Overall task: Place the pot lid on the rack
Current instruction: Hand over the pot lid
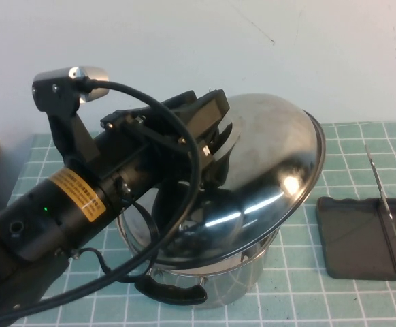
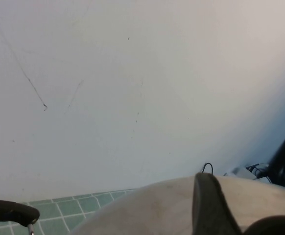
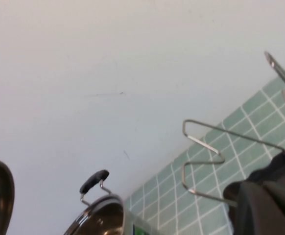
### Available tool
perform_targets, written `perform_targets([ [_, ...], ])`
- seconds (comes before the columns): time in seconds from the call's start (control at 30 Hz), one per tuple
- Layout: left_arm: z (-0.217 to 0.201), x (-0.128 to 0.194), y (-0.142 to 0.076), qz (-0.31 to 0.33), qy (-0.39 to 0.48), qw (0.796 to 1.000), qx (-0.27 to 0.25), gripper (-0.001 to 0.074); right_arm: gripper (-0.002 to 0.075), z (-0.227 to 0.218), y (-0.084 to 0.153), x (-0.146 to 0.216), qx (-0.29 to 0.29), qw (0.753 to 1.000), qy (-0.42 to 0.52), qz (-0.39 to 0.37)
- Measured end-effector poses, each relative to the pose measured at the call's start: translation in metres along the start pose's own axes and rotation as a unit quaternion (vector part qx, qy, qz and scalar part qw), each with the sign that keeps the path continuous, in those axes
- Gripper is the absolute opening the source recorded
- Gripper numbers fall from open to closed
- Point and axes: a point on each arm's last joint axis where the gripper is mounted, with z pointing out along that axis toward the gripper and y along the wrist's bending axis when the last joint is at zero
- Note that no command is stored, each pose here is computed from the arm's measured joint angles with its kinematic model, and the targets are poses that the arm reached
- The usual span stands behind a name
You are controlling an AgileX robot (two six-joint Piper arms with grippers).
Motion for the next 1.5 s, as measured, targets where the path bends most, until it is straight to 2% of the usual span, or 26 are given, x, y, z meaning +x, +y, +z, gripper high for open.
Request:
perform_targets([
  [0.2, 0.004, 0.004, 0.003, -0.011, 0.003, 1.000, 0.001, 0.0309, -0.0001, -0.002, 0.004, 0.015, -0.016, 0.996, 0.089, 0.027],
  [0.47, 0.020, 0.018, 0.010, -0.050, -0.016, 0.998, 0.038, 0.0309, 0.0005, -0.012, 0.054, -0.007, -0.183, 0.977, 0.093, 0.064],
  [0.57, 0.024, 0.023, 0.012, -0.061, -0.021, 0.996, 0.057, 0.0309, 0.0067, -0.008, 0.065, -0.010, -0.207, 0.968, 0.116, 0.081],
  [0.77, 0.027, 0.027, 0.012, -0.059, -0.024, 0.995, 0.077, 0.0309, 0.0302, 0.000, 0.093, -0.024, -0.236, 0.955, 0.162, 0.078],
  [0.87, 0.027, 0.027, 0.011, -0.055, -0.024, 0.995, 0.084, 0.0309, 0.0361, 0.007, 0.109, -0.036, -0.249, 0.952, 0.168, 0.051],
  [1.13, 0.027, 0.027, 0.010, -0.043, -0.024, 0.995, 0.086, 0.0309, 0.0382, 0.042, 0.142, -0.062, -0.267, 0.946, 0.186, -0.013],
  [1.5, 0.027, 0.027, 0.010, -0.040, -0.025, 0.995, 0.086, 0.0309, 0.0386, 0.093, 0.141, -0.052, -0.252, 0.925, 0.283, 0.013],
])
